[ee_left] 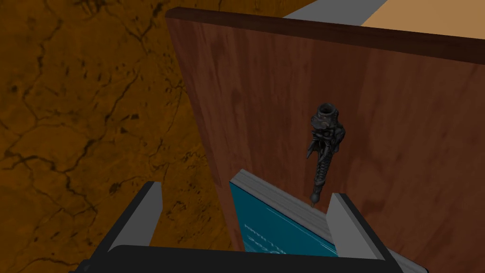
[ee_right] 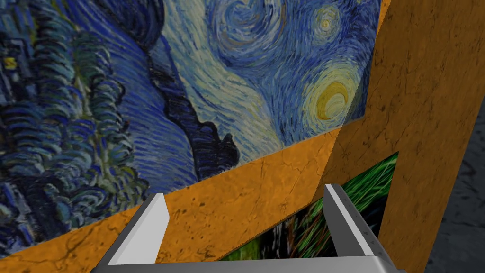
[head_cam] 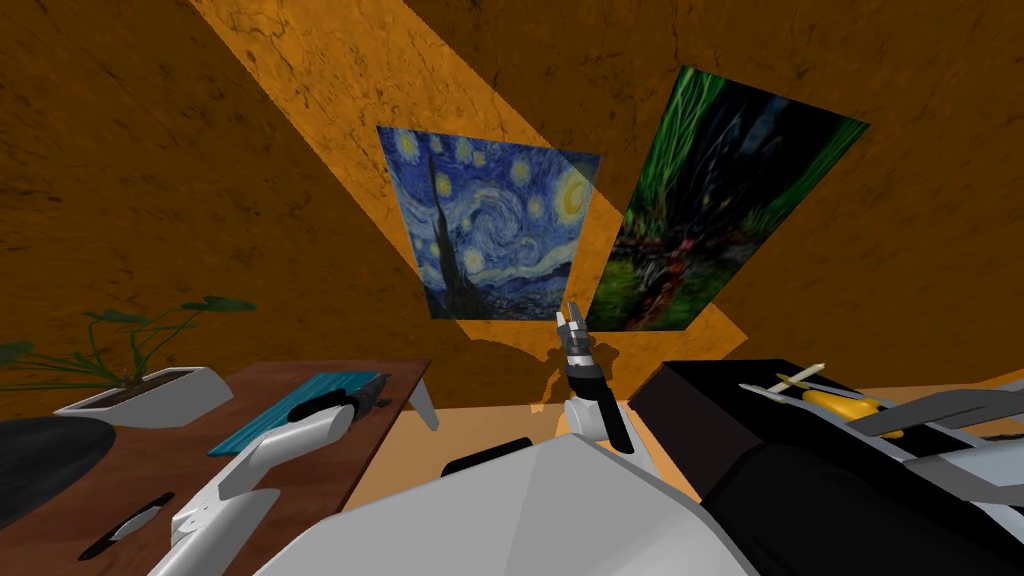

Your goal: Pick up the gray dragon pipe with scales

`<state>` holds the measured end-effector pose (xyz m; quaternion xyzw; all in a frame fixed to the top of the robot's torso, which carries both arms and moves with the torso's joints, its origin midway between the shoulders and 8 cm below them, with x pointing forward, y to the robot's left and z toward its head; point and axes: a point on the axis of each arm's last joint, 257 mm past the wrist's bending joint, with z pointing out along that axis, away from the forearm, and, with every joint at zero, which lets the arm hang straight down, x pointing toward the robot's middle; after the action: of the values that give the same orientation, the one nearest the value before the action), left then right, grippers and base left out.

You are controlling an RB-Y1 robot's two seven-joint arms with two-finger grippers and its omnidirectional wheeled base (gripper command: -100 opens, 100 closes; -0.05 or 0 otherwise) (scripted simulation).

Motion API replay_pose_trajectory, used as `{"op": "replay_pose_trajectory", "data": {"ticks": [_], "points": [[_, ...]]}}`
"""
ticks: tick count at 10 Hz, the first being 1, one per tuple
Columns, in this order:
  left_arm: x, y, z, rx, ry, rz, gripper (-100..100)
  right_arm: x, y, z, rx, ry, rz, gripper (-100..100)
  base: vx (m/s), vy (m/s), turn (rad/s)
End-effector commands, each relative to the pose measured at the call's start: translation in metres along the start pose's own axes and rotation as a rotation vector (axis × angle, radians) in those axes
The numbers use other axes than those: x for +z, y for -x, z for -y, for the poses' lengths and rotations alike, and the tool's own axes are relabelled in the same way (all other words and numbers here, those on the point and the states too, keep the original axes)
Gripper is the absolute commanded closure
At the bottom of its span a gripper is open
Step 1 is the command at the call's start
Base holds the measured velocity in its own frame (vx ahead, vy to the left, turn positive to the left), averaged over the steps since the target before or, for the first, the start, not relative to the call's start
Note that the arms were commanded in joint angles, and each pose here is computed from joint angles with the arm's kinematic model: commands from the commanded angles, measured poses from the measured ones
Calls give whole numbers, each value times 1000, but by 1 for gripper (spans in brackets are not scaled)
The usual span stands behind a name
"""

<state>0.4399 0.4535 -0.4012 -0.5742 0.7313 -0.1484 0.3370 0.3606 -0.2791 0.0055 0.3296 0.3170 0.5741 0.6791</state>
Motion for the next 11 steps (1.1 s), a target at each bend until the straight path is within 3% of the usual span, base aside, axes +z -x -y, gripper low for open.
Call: {"op": "replay_pose_trajectory", "data": {"ticks": [1,11], "points": [[5,-5,-14,3,59,-31,-100,0,0,0,0,0,0,0,67,23,11],[4,-35,-84,7,352,-195,-100,0,0,0,0,0,0,0,64,32,11]]}}
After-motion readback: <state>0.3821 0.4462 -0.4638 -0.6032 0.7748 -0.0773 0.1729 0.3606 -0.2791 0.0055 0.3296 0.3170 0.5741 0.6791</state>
